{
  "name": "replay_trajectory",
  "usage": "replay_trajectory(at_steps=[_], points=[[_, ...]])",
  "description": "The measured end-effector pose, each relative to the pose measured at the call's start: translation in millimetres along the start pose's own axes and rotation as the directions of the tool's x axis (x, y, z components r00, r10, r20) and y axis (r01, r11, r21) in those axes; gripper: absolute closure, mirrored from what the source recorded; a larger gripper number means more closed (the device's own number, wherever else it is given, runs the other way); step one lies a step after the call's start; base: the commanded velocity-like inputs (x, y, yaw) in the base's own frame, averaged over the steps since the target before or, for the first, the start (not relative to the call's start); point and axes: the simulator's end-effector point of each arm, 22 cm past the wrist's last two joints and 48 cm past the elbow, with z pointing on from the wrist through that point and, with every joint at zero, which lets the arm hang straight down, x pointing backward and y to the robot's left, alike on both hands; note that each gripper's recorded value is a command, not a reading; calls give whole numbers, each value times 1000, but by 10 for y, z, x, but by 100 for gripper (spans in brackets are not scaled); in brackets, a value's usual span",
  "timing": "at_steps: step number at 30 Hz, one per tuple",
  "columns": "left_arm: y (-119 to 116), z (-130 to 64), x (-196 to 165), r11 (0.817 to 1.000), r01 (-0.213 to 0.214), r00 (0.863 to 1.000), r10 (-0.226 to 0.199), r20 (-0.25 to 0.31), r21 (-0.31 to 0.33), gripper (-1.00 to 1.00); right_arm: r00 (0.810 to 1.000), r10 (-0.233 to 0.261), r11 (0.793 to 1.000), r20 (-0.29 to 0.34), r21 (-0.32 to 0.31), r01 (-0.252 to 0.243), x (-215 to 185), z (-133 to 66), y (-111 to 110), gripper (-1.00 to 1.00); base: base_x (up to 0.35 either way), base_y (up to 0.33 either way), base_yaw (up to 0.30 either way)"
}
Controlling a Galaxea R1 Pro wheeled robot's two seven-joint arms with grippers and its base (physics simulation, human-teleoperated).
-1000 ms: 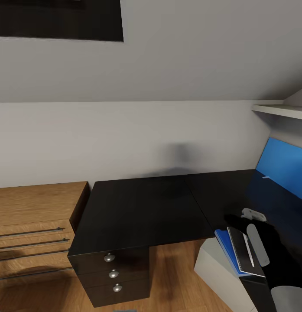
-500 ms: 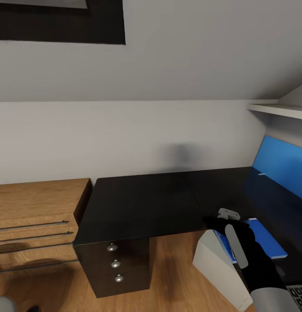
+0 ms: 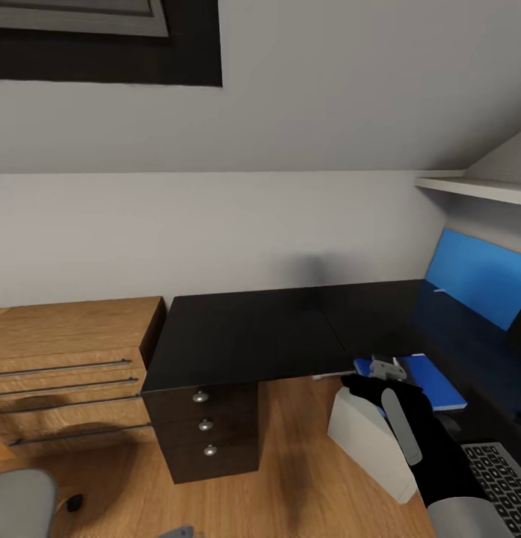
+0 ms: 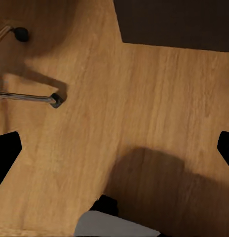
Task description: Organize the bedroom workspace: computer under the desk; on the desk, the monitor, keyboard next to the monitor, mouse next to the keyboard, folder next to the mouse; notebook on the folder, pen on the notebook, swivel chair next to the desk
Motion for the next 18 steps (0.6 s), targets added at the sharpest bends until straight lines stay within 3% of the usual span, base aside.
replay_trajectory(at_steps=[4, 9, 18], points=[[113, 41, -51, 999, 41, 999, -41, 4, -25, -100, 1000, -2, 1000, -2, -1, 2, 10, 3, 9, -100, -12, 0, 0], [151, -1, -164, 996, 81, 996, -79, 43, -29, -100, 999, -43, 999, -19, -12, 43, 78, -1, 134, -100, -3, 0, 0], [248, -56, -87, 996, 72, 997, -70, 29, -45, -100, 994, -109, 993, -12, -36, 109, 174, -2, 381, -100, 0, 0, 0]])
